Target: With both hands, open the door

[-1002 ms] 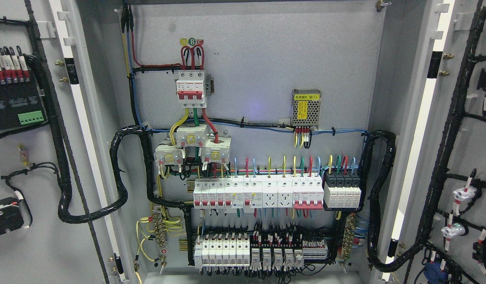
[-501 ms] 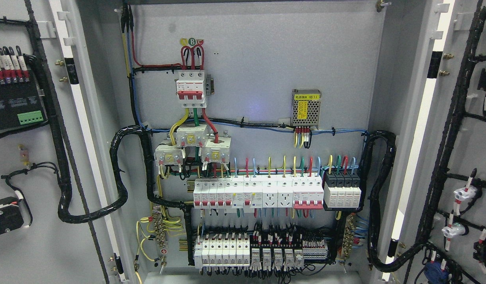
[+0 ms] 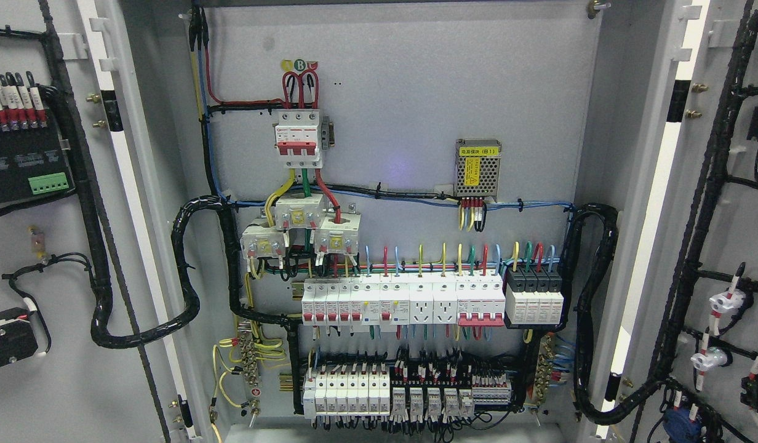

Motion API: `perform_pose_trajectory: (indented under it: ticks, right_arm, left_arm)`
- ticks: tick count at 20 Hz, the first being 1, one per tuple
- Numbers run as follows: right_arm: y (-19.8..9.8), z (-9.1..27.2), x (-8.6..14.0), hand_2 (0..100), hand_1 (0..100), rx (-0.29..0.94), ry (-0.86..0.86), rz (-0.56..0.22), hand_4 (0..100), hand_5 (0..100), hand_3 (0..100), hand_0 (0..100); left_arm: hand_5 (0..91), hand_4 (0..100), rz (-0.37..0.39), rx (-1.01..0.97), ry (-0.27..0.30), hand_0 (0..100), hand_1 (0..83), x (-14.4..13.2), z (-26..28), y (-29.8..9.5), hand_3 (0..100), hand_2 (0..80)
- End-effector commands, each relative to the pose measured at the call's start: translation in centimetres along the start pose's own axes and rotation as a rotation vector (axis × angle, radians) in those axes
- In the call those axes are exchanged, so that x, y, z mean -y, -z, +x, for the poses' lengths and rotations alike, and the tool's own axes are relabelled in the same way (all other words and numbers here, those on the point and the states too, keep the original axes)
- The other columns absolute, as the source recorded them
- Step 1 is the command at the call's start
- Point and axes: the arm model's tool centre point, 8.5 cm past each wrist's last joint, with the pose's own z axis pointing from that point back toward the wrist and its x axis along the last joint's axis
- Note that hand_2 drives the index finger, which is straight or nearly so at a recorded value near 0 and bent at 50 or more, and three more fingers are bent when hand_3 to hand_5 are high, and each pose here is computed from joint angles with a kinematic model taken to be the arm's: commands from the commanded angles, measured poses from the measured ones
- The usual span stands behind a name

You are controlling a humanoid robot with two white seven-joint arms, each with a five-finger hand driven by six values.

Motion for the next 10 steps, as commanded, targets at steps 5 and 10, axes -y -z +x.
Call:
perform_pose_trajectory:
  ticks: [5, 10]
  right_arm:
    - [1.8, 0.3, -3.4, 0, 0, 0.044, 0.058, 0.098, 0, 0, 0, 0]
    - [2.6, -0.1, -5.9, 0, 0, 0.057, 0.119, 0.156, 0, 0, 0, 0]
  left_arm:
    - [0.0, 4, -0.11, 0.034, -0.036, 0, 0.0, 3.9, 0.7, 0.4, 0, 0.0]
    - [0.0, 4, -0.176, 0.059, -0.054, 0, 0.0, 5.9, 1.8, -0.6, 0, 0.0]
